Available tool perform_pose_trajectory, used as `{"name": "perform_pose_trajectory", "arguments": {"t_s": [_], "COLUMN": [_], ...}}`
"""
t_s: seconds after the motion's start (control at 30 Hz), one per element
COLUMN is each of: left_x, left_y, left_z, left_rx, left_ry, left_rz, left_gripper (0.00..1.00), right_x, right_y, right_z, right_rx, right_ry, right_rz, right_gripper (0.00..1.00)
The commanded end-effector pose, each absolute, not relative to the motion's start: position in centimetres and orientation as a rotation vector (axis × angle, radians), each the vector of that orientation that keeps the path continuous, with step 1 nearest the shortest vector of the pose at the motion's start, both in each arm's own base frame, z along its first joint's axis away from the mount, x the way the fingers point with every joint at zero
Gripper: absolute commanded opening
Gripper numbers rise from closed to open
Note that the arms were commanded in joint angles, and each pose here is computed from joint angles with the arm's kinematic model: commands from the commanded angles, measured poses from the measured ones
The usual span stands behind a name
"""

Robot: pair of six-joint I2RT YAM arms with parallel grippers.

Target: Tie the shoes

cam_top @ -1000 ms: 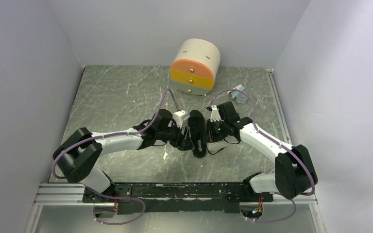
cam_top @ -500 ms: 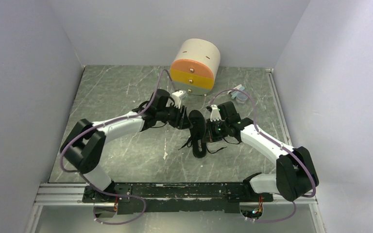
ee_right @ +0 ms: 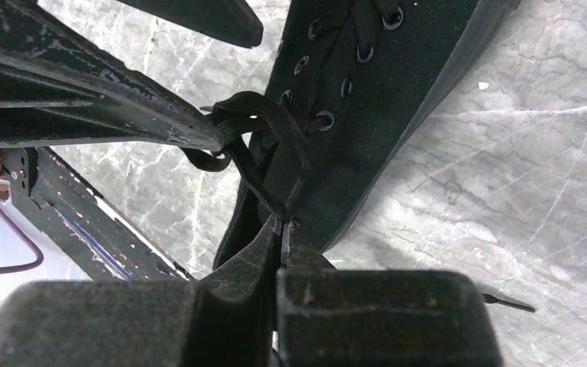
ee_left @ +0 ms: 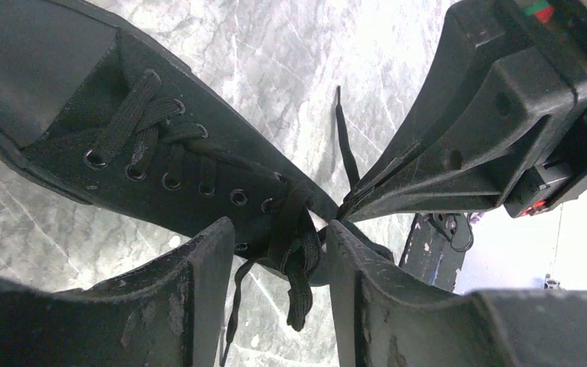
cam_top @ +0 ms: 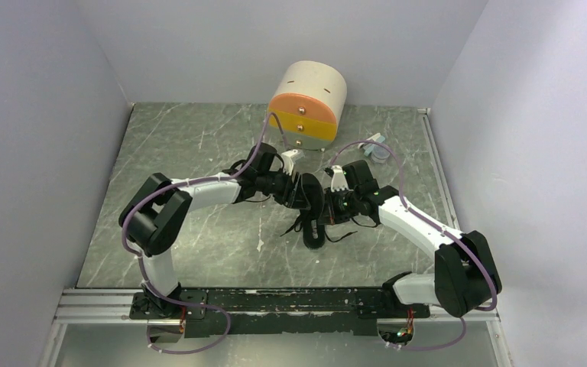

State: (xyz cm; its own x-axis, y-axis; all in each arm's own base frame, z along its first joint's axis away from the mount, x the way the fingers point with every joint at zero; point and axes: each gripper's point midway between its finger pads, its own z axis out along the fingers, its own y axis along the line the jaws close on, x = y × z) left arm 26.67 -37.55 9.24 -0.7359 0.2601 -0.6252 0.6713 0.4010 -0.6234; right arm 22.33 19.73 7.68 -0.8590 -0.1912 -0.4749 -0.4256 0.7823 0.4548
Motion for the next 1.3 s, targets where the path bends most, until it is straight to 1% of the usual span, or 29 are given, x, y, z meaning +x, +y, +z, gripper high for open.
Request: {"name": "perform_pose_trajectory", "arguments": {"t_s": [0.0,0.07,0.13,0.3,0.4,0.5,0.6,0.63,0.7,0.93,1.1,1.27], "left_x": [25.9,25.9,25.9,25.6,25.5,25.5,25.3,25.1,24.9,24.6,24.1,24.2], "left_y": [-38.0,-38.1,-38.1,-38.0,-37.9,-37.8,-37.8,-37.8,-37.7,-37.3,-37.6,-38.2], "left_z": [8.8,8.6,8.2,7.5,7.4,7.7,8.3,8.3,8.4,10.3,10.4,10.0], "left_rx": [0.823,0.821,0.825,0.837,0.843,0.840,0.834,0.830,0.818,0.741,0.729,0.744], "left_ry": [2.207,2.210,2.223,2.245,2.247,2.237,2.216,2.216,2.210,2.129,2.110,2.126], "left_rz": [-1.352,-1.361,-1.360,-1.355,-1.354,-1.346,-1.367,-1.377,-1.387,-1.412,-1.469,-1.464], "left_gripper": [0.51,0.48,0.43,0.38,0.30,0.18,0.14,0.09,0.05,0.05,0.05,0.18], "right_x": [22.7,22.7,22.8,23.2,23.5,23.6,23.7,23.8,24.1,25.1,25.5,25.5], "right_y": [19.7,19.7,19.8,20.3,20.6,21.2,21.9,22.0,22.2,22.2,22.3,22.3], "right_z": [8.3,8.3,8.4,8.8,9.2,9.7,9.7,9.7,9.5,8.8,8.7,8.6], "right_rx": [-0.479,-0.477,-0.476,-0.473,-0.470,-0.476,-0.461,-0.458,-0.440,-0.382,-0.371,-0.373], "right_ry": [2.535,2.538,2.535,2.527,2.510,2.484,2.471,2.473,2.479,2.492,2.477,2.480], "right_rz": [0.787,0.788,0.793,0.819,0.835,0.878,0.928,0.940,0.946,0.910,0.903,0.907], "right_gripper": [0.00,0.00,0.00,0.00,0.00,0.00,0.00,0.00,0.00,0.00,0.00,0.00]}}
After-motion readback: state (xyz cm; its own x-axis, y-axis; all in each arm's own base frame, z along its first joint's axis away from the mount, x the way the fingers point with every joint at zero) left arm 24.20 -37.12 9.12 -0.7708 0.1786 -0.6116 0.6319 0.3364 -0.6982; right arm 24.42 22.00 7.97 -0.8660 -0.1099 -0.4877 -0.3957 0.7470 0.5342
